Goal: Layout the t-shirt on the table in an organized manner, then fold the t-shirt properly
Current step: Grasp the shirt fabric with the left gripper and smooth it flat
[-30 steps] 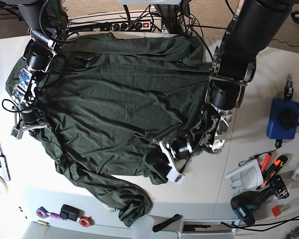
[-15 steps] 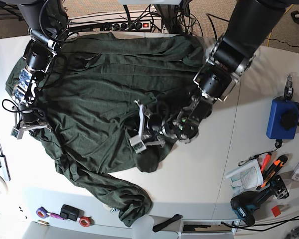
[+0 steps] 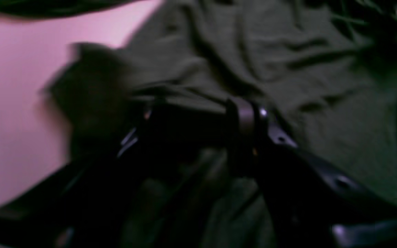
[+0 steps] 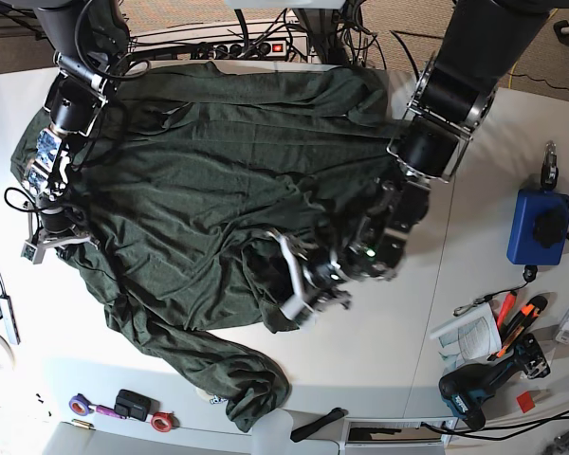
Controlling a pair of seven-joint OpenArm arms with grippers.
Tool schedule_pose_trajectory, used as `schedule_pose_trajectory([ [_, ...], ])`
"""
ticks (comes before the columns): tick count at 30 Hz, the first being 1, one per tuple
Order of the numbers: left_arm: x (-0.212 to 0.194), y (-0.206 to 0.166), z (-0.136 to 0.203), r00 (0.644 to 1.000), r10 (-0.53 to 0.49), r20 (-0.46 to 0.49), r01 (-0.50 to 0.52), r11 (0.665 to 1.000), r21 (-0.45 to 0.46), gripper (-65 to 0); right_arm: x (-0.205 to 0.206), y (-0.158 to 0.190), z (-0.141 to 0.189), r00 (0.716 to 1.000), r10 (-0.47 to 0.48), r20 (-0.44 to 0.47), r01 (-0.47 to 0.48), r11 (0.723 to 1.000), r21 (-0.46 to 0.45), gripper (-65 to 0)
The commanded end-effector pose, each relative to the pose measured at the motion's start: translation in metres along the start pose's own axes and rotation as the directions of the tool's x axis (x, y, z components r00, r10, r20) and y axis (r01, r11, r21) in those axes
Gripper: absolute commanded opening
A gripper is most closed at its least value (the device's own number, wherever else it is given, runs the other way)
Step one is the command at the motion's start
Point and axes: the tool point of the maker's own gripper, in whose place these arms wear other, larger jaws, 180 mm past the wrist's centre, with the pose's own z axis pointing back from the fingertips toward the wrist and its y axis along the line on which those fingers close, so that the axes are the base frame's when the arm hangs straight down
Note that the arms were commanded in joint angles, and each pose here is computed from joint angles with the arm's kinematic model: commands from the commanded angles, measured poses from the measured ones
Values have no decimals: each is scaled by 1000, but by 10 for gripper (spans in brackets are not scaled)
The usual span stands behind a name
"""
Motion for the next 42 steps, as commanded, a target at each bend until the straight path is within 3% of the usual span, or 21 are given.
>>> schedule_pose_trajectory([
  [1,25,12,4,998,-11,59,10,1000,23,-366,-10,-2,1,998,21,-57,-21,1000,-5,-650],
  [9,-4,53,9,999,19,41,-25,988,152,-401,-9,-2,1,998,20,-51,-20,1000,-4,-650],
  [15,-7,43,6,998,17,61,-23,995,95,-400,-9,-2,1,998,20,-51,-20,1000,-4,-650],
  [20,2,34,2,996,25,85,-30,998,53,-337,-8,-2,1,999,20,-50,-20,1000,-4,-650],
  [33,17,13,-9,991,5,130,-8,1000,23,-342,-8,-2,0,999,20,-48,-20,1000,-4,-650],
  [35,14,9,-13,993,-10,116,6,999,33,-382,-8,-2,1,999,20,-48,-20,1000,-4,-650],
  [39,15,6,-19,990,-48,129,39,997,71,-581,-8,-2,1,999,20,-48,-20,1000,-4,-650],
  [42,18,0,-21,985,-92,147,82,994,75,-592,-8,-2,1,999,20,-49,-20,1000,-4,-650],
])
